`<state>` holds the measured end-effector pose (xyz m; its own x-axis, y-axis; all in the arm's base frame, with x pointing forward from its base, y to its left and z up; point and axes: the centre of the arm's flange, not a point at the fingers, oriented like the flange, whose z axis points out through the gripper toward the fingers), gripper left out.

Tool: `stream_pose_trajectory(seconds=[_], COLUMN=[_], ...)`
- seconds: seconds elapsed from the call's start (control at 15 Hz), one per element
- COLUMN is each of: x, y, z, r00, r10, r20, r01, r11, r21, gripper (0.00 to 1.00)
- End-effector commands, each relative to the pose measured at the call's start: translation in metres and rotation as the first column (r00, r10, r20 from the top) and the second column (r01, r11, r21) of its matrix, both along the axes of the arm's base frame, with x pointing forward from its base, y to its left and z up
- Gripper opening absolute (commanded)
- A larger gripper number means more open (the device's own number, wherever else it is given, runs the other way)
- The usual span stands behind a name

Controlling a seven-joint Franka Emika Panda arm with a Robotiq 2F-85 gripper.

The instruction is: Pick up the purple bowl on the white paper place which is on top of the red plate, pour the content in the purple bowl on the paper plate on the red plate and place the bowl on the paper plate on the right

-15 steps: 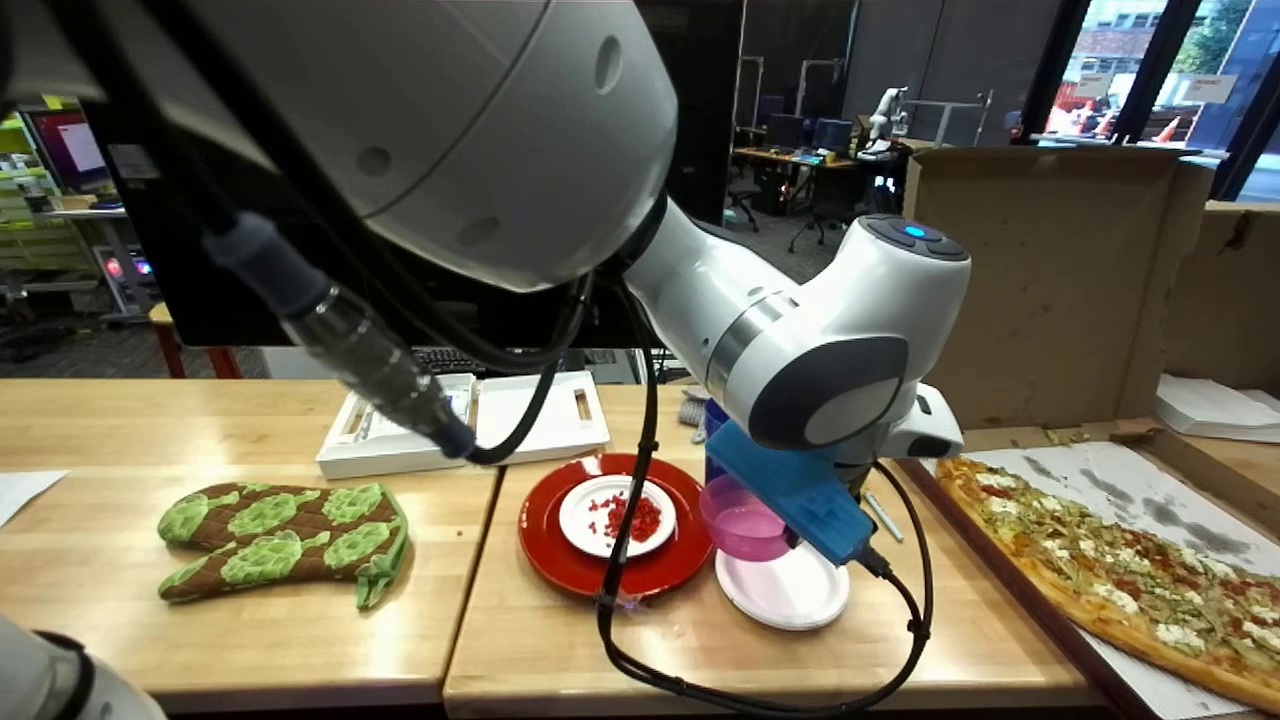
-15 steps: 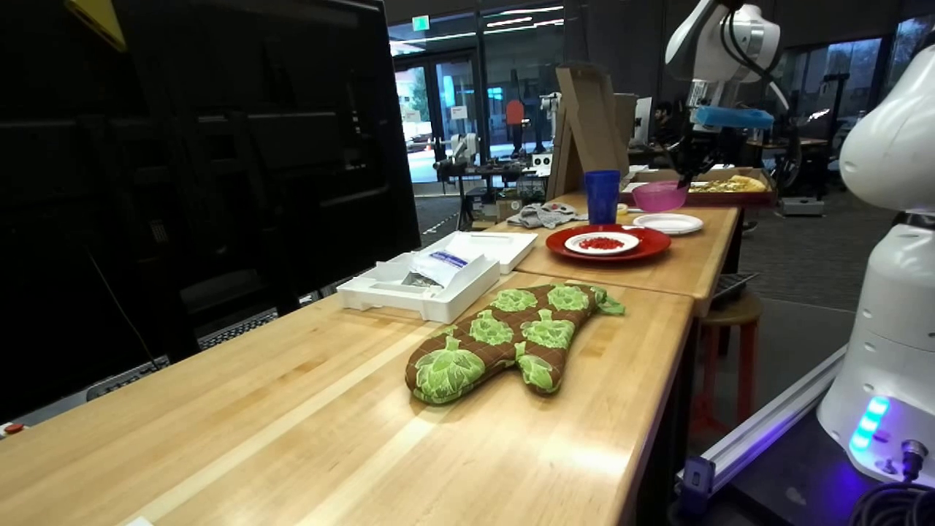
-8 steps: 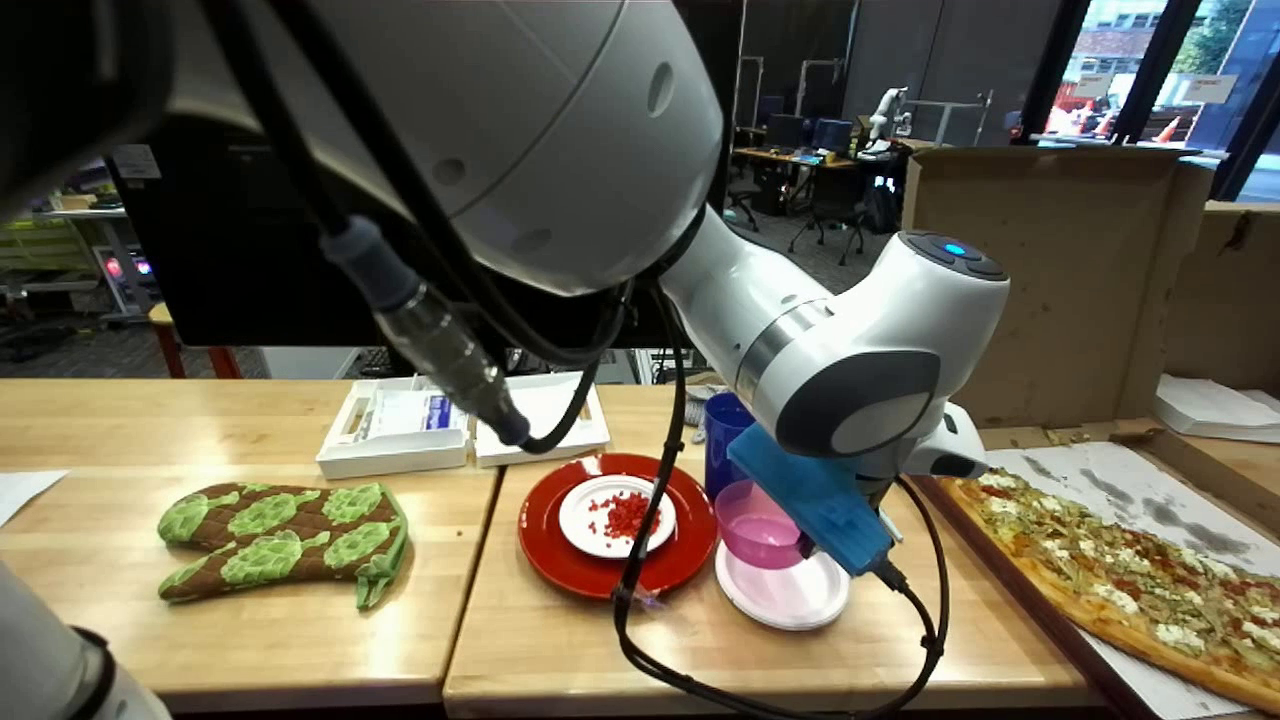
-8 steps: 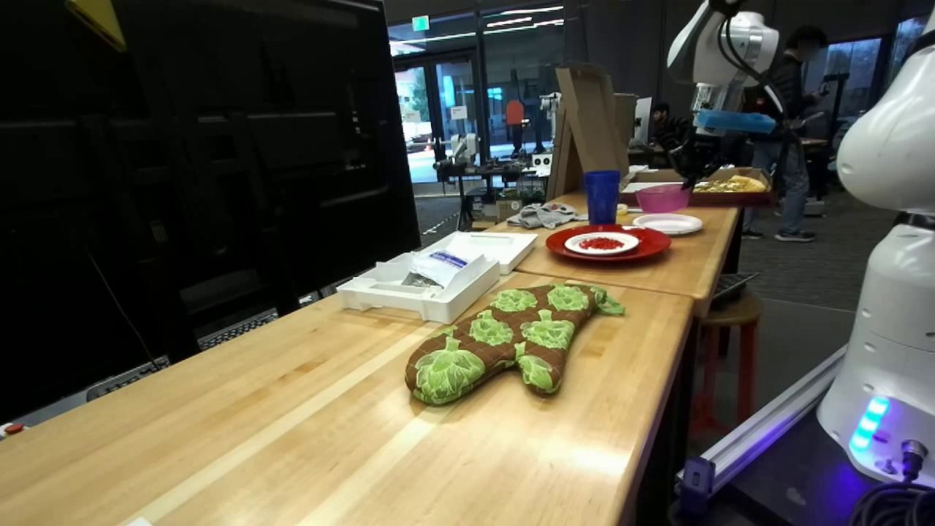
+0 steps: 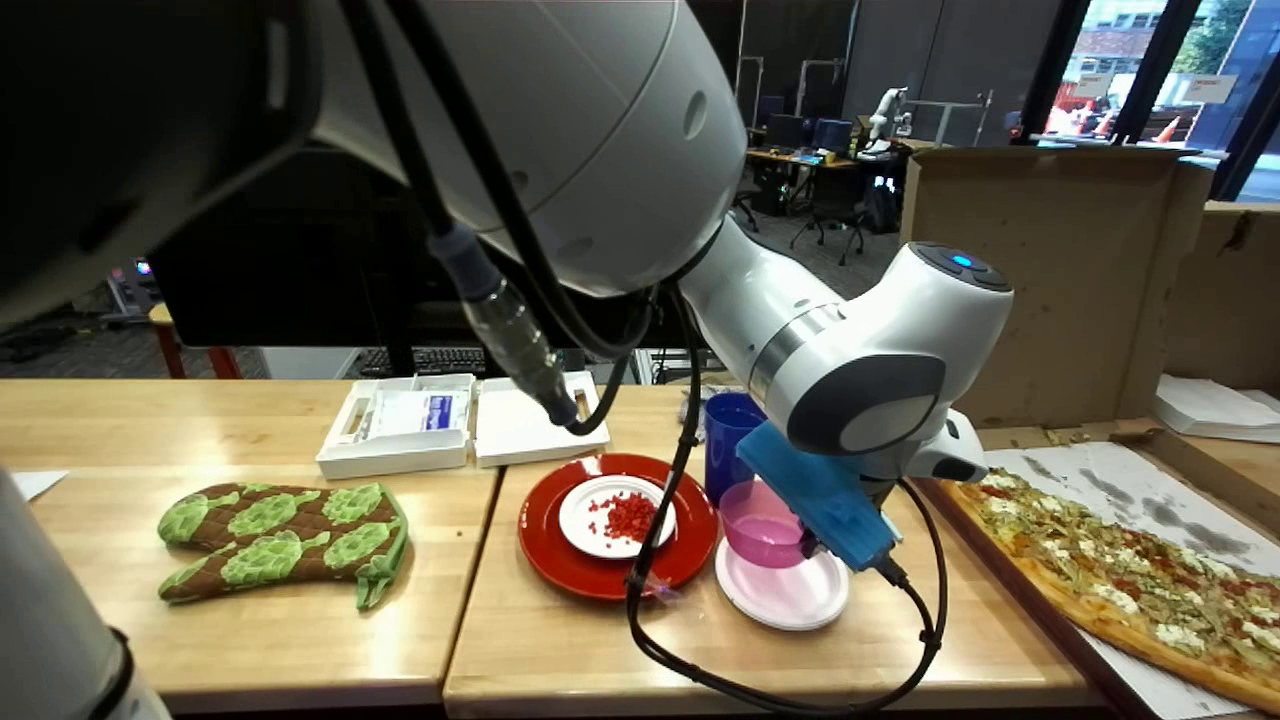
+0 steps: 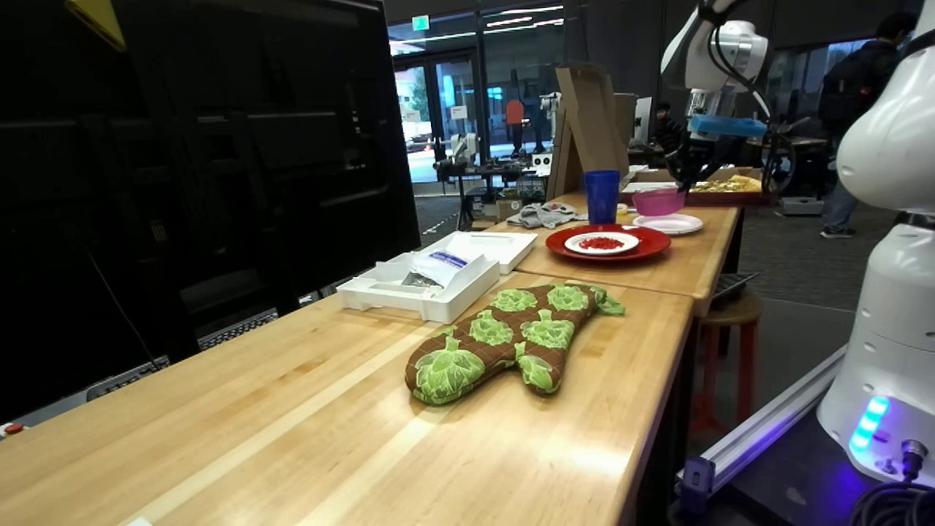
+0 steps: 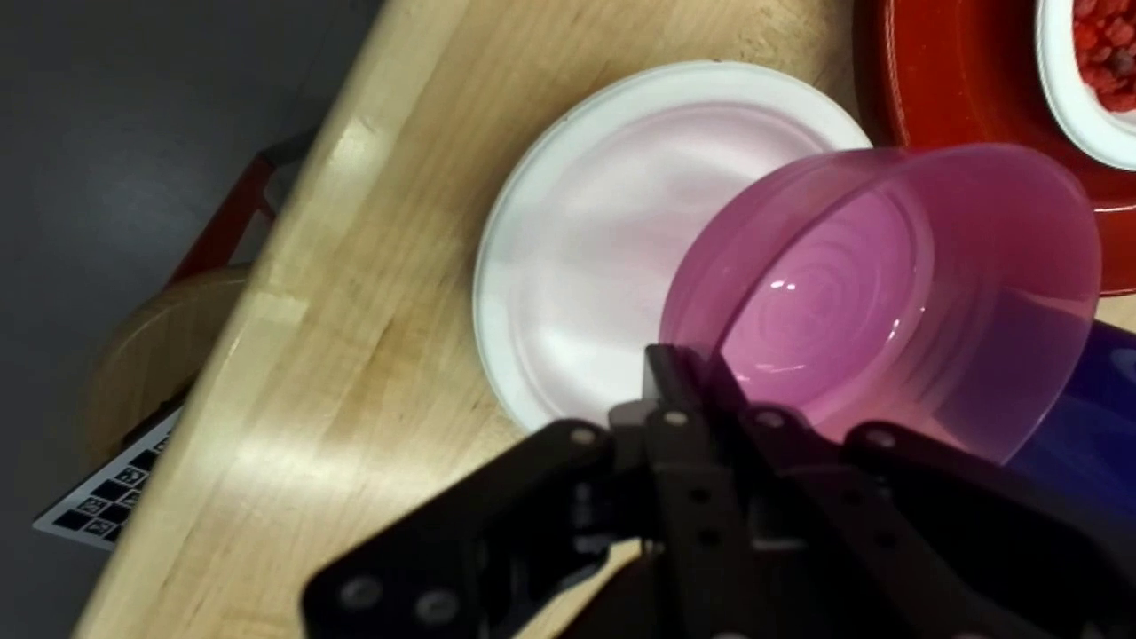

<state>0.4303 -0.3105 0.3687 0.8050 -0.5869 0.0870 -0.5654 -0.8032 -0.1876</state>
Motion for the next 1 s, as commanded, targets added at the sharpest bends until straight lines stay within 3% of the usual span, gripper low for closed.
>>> stream_pose_trajectory(seconds=[0.0, 0.93], x=[0.01, 0.0], y=[-0.009, -0.037], z=[-0.003, -0.03], r00=[1.0, 0.995], r10=[-0.011, -0.097], r20=[-0.007, -0.026], r01=[0.011, 0.099], r11=[0.999, 0.99], r21=[0.031, 0.105], gripper=[0.02, 0.02])
